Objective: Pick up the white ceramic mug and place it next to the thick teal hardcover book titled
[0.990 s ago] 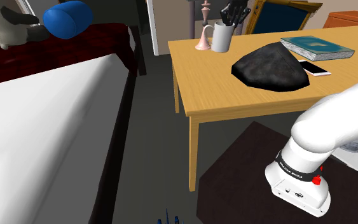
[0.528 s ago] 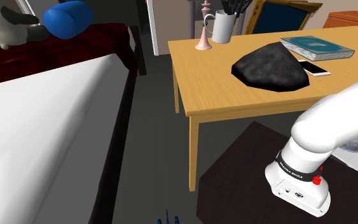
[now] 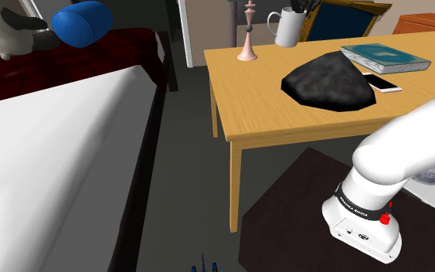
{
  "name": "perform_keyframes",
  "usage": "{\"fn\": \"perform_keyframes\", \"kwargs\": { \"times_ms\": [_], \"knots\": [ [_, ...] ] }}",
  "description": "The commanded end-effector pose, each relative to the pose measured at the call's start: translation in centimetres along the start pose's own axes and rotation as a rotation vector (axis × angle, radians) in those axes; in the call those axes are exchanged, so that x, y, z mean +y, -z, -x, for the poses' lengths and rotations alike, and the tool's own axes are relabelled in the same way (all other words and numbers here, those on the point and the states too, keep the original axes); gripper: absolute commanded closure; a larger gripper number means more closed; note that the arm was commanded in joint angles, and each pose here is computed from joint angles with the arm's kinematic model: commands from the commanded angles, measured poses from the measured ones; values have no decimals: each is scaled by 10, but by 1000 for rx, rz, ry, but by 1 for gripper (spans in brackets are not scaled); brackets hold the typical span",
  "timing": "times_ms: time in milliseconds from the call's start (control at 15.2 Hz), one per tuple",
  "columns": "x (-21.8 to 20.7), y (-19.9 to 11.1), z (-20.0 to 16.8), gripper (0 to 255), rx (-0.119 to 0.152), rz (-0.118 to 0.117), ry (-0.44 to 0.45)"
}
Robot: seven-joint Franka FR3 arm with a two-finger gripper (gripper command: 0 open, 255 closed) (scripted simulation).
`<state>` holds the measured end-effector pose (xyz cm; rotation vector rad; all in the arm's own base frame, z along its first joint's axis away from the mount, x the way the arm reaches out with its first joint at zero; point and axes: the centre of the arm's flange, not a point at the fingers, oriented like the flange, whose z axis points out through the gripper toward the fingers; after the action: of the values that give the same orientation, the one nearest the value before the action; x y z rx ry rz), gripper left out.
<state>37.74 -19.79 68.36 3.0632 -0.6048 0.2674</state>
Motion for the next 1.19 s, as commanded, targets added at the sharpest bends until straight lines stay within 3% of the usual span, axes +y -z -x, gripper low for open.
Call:
{"fn": "perform_keyframes", "kwargs": {
  "times_ms": [0,1122],
  "knots": [
    [28,-1,-6,255,0,0,1],
    [251,2,-29,255,0,0,1]
  ]
}}
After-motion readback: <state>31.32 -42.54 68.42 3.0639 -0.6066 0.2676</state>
